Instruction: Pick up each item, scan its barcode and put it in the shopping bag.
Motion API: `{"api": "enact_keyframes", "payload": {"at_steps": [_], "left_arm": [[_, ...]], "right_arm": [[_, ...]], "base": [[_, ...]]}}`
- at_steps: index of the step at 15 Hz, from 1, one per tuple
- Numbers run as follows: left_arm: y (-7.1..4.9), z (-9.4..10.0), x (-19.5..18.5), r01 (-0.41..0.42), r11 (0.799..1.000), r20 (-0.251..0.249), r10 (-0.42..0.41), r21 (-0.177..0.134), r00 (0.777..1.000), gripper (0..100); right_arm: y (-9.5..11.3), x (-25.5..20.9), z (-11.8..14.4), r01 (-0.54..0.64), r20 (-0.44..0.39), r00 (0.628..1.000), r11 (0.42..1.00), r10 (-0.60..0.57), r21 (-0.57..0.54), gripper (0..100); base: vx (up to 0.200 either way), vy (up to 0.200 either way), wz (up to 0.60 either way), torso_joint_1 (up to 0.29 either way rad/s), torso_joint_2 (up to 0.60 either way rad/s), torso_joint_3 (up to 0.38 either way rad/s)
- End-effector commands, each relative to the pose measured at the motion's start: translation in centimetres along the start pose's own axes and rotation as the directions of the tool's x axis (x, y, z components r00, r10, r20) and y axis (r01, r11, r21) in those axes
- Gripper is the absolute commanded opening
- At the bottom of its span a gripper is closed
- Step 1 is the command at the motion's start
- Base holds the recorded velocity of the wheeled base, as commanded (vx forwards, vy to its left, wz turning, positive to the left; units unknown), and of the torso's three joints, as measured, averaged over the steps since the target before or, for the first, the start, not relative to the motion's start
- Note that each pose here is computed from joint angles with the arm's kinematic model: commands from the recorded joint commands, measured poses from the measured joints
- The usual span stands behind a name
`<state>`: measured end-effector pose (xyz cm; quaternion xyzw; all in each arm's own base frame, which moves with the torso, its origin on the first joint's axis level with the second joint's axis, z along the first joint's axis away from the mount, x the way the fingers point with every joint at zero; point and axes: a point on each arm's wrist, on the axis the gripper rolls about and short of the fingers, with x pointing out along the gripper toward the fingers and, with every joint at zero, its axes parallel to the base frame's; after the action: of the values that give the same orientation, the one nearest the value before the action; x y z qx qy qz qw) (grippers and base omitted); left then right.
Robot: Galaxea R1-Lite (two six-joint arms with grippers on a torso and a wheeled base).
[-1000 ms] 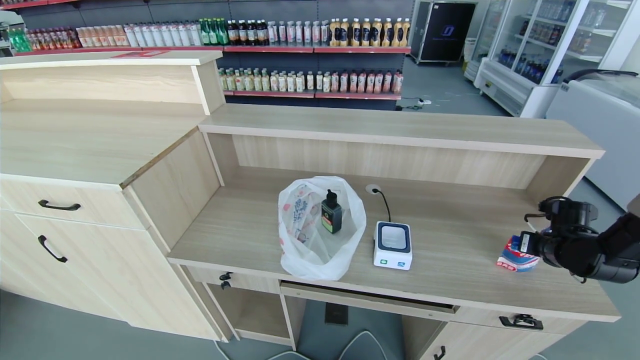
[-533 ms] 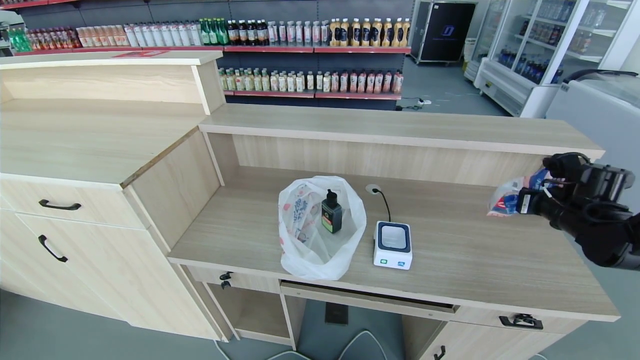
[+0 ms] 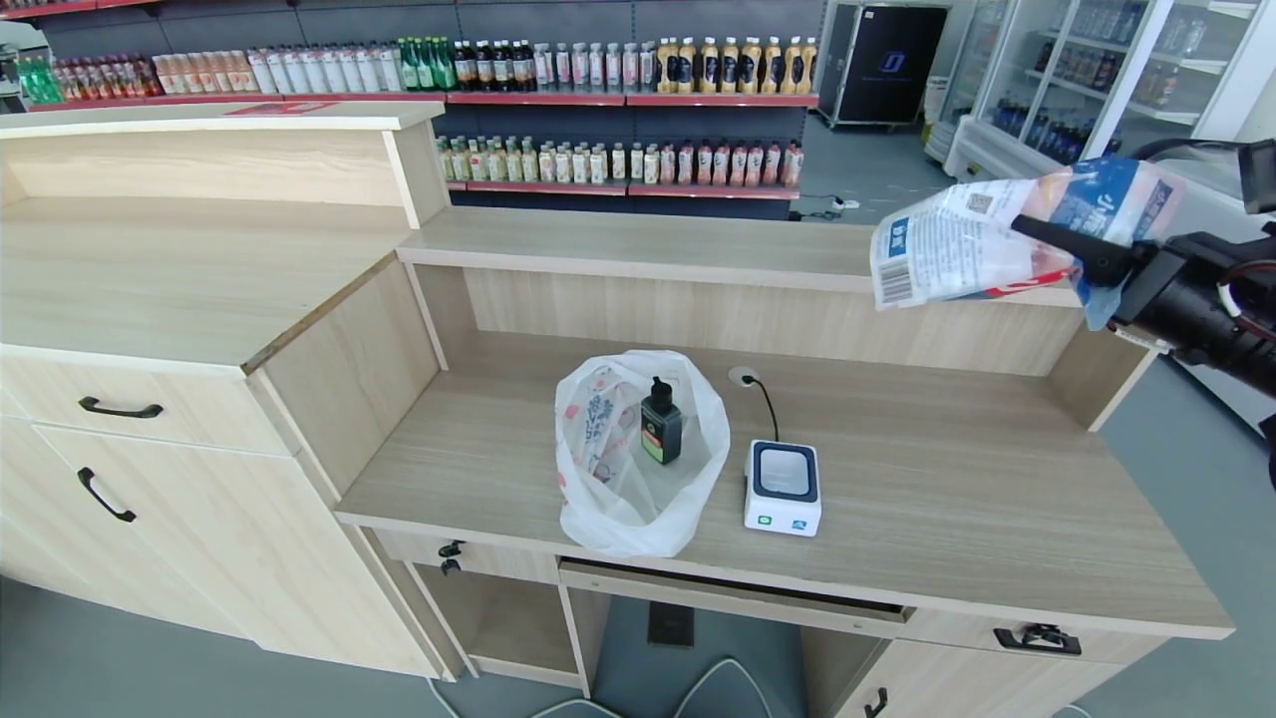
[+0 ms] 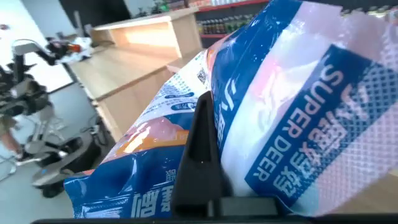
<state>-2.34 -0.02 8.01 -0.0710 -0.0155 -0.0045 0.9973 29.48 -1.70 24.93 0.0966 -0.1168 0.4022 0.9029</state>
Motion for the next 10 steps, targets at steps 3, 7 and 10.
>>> {"api": "enact_keyframes", "payload": {"at_steps": [3,7,10], "left_arm": [[0.0,0.0,0.0,-0.001,1.0,0.001,0.001,0.0,1.0,100],[0.0,0.0,0.0,-0.001,1.0,0.001,0.001,0.0,1.0,100],[0.0,0.0,0.0,-0.001,1.0,0.001,0.001,0.0,1.0,100]], "right_arm": [[7.4,-0.1,5.7,-0.349,0.057,0.936,0.937,0.348,-0.002,0],[10.2,-0.2,6.8,-0.52,-0.016,0.854,0.854,0.52,-0.025,0],[11.1,-0.5,9.1,-0.567,-0.044,0.823,0.823,0.566,-0.014,0]], "base": [[0.0,0.0,0.0,0.0,0.0,0.0],[0.0,0.0,0.0,0.0,0.0,0.0],[0.0,0.0,0.0,0.0,0.0,0.0]]}}
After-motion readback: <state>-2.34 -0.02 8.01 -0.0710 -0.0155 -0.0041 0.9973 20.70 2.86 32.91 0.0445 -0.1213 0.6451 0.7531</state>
